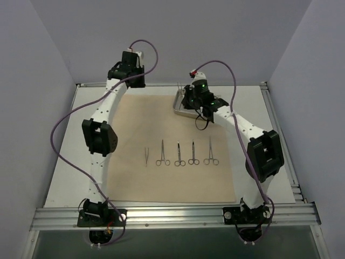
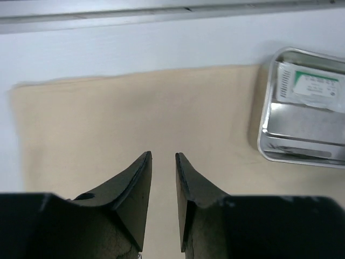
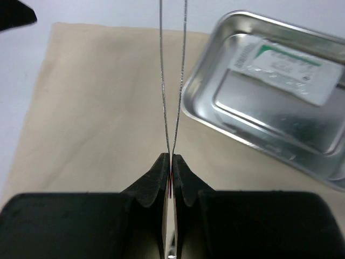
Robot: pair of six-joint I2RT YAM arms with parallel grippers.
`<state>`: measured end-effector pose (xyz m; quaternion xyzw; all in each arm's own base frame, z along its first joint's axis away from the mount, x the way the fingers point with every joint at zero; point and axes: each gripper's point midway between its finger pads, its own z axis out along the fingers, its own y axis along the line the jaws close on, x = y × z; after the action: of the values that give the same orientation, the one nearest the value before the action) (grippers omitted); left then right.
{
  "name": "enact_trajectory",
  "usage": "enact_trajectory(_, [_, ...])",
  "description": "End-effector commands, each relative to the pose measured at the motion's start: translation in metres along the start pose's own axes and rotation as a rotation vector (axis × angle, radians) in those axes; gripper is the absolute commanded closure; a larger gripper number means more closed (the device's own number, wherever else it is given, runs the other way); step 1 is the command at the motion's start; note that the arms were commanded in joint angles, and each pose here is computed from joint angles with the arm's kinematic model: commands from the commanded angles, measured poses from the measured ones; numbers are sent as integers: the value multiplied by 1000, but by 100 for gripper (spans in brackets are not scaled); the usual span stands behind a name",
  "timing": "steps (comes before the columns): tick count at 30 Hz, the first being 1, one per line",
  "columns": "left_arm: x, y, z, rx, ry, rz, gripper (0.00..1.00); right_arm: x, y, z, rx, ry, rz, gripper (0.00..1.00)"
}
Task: Open and lay out the surgical kit
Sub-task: Place the medical item in the surgical kit.
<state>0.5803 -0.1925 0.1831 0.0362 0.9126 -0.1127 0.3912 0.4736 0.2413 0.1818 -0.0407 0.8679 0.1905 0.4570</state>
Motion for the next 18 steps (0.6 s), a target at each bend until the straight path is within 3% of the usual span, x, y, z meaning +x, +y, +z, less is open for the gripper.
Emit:
enact_trajectory(1, [-29, 61, -65, -164, -58, -3, 67, -16, 50, -27, 33, -142, 114, 100])
enact_trajectory(6, [-36, 142, -136, -354, -95, -75, 66, 36, 119, -32, -23, -86, 242, 100])
enact_trajectory(10, [-29, 180, -187, -448, -136, -111, 65, 99, 180, -37, -72, -18, 252, 100])
enact_trajectory(14, [-3, 201, -203, -481, -127, -131, 64, 142, 223, -46, -91, 3, 231, 100])
enact_trajectory(18, [41, 203, -199, -473, -68, -121, 64, 191, 230, -46, -74, 34, 262, 100])
